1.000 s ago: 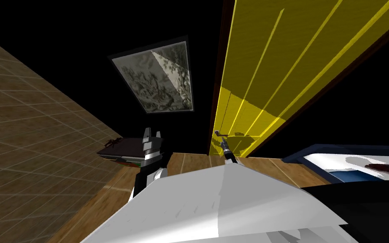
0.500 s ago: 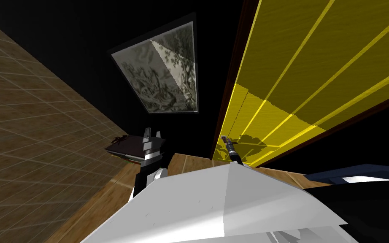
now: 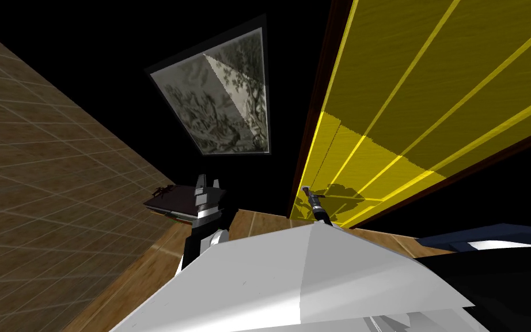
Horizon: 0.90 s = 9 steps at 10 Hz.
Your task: Pull the door open
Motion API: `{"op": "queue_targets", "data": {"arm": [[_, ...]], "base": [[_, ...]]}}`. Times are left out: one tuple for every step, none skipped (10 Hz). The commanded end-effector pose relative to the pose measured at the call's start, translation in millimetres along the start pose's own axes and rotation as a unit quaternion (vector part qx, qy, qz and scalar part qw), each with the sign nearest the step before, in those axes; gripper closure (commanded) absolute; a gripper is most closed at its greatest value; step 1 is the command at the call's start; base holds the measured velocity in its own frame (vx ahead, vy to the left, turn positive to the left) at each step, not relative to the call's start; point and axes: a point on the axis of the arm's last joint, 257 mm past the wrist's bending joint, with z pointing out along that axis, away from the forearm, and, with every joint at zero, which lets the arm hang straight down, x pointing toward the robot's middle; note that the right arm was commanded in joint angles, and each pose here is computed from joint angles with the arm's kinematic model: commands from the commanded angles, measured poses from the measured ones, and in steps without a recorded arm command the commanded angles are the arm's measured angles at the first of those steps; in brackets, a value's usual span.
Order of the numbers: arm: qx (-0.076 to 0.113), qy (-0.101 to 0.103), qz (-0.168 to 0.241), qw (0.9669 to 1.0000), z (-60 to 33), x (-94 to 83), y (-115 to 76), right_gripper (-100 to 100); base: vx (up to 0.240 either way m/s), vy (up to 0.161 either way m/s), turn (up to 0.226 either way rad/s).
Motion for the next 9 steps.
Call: {"op": "queue_targets", "data": {"arm": [[-0.001,0.001,0.0,1.0,0.3,0.6,0.7,100],[-0.001,0.001,0.0,1.0,0.3,0.6,0.7,100],[0.001,0.003,0.0,1.0,0.1,0.8,-0.3,100],[0.001,0.003,0.0,1.0,0.2,1.0,-0.3,100],[0.0,0.005,0.0,1.0,0.6,1.5,-0.1,100],[0.0,0.008,0.0,1.0,1.0,2.0,0.1,100],[0.0,0.01,0.0,0.9999,1.4,2.6,0.3,100],[0.0,0.013,0.0,0.9999,1.8,3.2,0.5,100],[0.0,0.015,0.0,0.9999,2.3,3.8,0.7,100]], "base": [[0.0,0.0,0.0],[0.0,0.0,0.0],[-0.098,-0.013,0.113],[-0.179,-0.025,0.093],[-0.177,-0.042,0.105],[-0.186,-0.035,0.138],[-0.222,-0.042,0.159],[-0.22,-0.063,0.171],[-0.208,-0.046,0.181]]}}
